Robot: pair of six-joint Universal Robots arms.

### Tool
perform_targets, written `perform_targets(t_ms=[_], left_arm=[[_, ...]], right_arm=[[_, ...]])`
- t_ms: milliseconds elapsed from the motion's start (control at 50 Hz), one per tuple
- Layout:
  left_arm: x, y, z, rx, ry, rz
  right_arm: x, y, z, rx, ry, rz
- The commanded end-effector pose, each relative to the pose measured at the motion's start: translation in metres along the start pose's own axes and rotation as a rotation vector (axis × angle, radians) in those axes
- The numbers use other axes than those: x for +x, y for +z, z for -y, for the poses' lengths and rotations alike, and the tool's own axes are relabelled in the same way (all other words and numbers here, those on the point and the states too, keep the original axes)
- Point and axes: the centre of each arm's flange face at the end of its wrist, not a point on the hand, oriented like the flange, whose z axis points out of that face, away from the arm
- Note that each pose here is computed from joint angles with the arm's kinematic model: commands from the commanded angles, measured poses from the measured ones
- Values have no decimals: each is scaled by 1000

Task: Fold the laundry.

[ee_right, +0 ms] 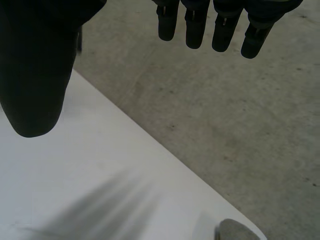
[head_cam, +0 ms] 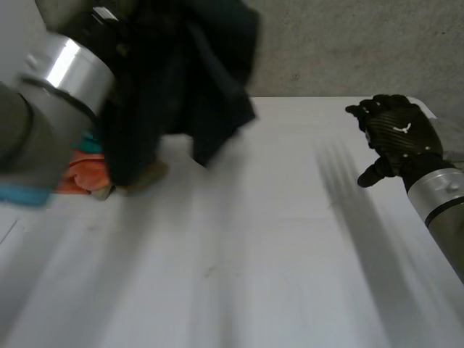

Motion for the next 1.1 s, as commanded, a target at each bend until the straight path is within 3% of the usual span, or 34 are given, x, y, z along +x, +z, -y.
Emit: perform_targets(t_ms=[20, 140, 400, 660, 880, 960, 1100], left_arm=[[61, -68, -107, -392, -17, -133], [55, -89, -133, -554, 48, -135], [11, -136, -77, -644, 41, 121], [28, -195, -122, -892, 23, 42], [30, -199, -152, -958, 58, 2], [26, -190, -165, -923, 107, -5], [-33, -118, -135, -635, 419, 151]], right_arm=[[9, 2, -3, -10, 20, -26], [4, 4, -7, -36, 14, 14], [-17, -18, 9, -111, -16, 159], [-32, -27, 4, -142, -56, 207], [-33, -27, 2, -136, -64, 195], [-31, -28, 3, -128, -77, 178], [-22, -31, 21, -68, -96, 127]])
